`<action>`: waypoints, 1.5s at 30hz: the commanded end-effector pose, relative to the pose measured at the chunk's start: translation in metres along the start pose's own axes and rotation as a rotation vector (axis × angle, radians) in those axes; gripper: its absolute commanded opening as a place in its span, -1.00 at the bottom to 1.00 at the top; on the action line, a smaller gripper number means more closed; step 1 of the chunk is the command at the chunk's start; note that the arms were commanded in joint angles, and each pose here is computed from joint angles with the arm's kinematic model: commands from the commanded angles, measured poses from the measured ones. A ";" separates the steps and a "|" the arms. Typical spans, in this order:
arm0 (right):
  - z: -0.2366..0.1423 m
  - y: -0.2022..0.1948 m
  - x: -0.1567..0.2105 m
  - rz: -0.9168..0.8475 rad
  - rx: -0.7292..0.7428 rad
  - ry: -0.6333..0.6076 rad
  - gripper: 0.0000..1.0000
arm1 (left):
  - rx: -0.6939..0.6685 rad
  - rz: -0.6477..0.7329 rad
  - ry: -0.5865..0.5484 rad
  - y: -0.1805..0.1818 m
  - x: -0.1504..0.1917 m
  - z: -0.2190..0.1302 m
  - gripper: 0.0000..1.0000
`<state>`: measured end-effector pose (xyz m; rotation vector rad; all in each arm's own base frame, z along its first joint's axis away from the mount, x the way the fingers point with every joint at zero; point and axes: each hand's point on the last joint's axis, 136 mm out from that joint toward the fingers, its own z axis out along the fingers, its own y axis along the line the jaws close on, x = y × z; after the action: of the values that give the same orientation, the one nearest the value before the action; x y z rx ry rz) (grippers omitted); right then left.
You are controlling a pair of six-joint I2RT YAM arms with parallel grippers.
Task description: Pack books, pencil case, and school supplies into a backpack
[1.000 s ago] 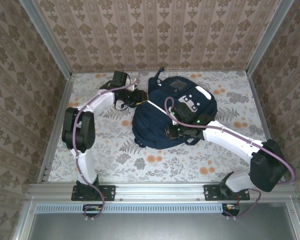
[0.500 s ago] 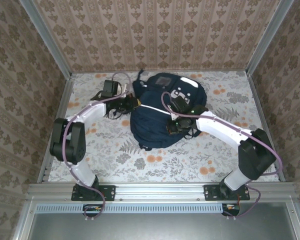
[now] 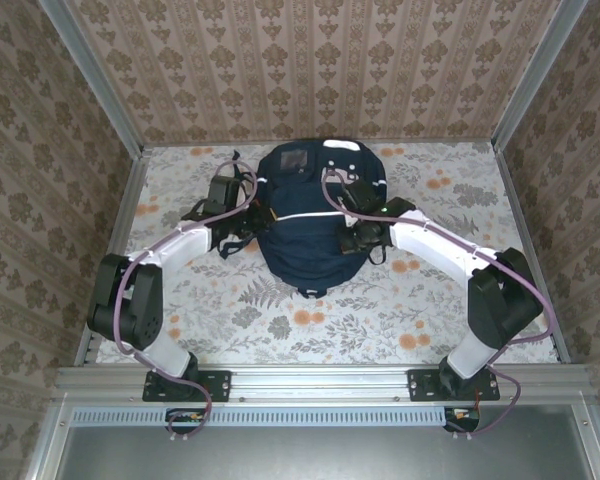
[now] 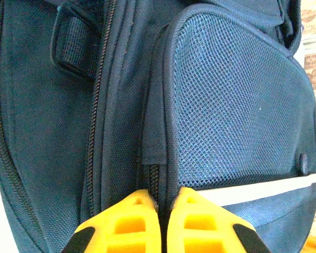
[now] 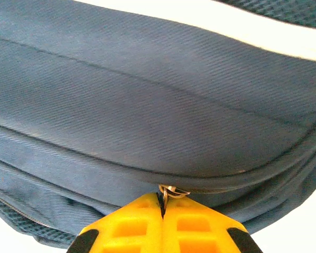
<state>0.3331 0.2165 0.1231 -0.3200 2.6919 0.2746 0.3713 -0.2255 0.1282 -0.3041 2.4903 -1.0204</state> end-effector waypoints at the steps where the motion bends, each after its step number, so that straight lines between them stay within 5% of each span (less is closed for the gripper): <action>1: -0.010 0.027 -0.010 0.047 -0.029 -0.032 -1.00 | 0.032 -0.075 0.015 -0.014 0.020 0.004 -1.00; 16: -0.009 0.143 -0.029 0.009 -0.390 -0.081 -0.99 | 0.125 -0.109 0.060 -0.055 0.055 0.011 -1.00; 19: -0.019 0.125 -0.027 0.053 -0.383 -0.108 -0.76 | 0.106 -0.099 0.056 -0.050 0.053 0.005 -0.81; 24: -0.044 0.071 -0.016 0.201 -0.323 -0.174 0.02 | 0.047 -0.049 0.032 -0.040 0.049 -0.016 -0.30; 28: -0.064 0.021 -0.007 0.386 -0.288 -0.246 0.33 | -0.018 0.034 -0.001 -0.031 0.050 -0.036 -0.08; 34: -0.069 -0.040 0.000 0.666 -0.247 -0.296 0.44 | -0.068 0.202 0.014 -0.036 0.072 -0.047 -0.04; 45: -0.052 -0.068 -0.022 0.917 -0.259 -0.277 0.31 | -0.112 0.459 0.130 -0.061 0.107 -0.020 -0.07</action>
<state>0.3389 0.1398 0.1612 0.7632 2.3805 0.7930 0.2638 -0.2922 0.1470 0.2165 2.5797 -0.7938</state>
